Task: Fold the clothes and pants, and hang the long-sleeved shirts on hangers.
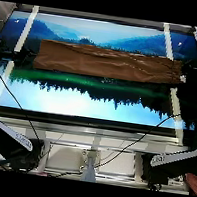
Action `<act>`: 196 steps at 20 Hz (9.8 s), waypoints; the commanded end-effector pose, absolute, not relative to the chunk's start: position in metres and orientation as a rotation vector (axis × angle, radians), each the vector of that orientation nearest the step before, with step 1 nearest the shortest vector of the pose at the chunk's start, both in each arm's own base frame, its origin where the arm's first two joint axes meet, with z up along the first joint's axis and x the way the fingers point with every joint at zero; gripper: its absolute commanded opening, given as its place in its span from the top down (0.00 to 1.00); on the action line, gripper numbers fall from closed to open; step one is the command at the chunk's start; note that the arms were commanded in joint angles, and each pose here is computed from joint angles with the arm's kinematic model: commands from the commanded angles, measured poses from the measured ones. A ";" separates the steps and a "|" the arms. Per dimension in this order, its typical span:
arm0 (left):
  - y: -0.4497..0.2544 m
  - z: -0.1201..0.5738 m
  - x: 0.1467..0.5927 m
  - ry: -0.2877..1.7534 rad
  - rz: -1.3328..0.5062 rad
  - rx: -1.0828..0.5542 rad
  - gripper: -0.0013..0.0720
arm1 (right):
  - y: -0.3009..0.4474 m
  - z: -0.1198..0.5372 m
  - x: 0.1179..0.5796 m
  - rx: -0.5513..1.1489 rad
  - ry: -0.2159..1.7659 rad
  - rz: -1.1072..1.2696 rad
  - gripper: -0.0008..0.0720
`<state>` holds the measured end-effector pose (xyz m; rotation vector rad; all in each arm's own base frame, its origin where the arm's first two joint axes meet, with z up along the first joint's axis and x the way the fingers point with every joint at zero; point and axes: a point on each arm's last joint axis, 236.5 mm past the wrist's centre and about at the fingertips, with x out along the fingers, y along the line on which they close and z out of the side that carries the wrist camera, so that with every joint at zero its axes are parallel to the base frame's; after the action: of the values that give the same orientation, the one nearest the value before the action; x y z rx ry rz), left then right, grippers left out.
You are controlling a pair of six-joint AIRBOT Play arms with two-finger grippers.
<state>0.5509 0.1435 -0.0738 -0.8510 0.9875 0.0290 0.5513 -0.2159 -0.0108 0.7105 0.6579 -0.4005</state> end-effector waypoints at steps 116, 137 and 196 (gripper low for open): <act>-0.176 -0.066 0.573 1.140 -0.521 -0.516 0.02 | -0.117 0.098 0.515 0.275 1.015 0.103 0.94; -0.213 -0.090 0.531 1.326 -0.501 -0.450 0.40 | -0.110 0.099 0.513 0.294 1.022 0.127 0.94; -0.114 -0.092 0.479 0.982 -0.139 -0.961 0.10 | -0.105 0.108 0.514 0.303 0.998 0.142 0.94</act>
<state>0.4585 -0.1144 -0.0796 -0.7911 1.0463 -0.1896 0.5144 -0.1058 0.1074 0.3030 0.9986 0.1413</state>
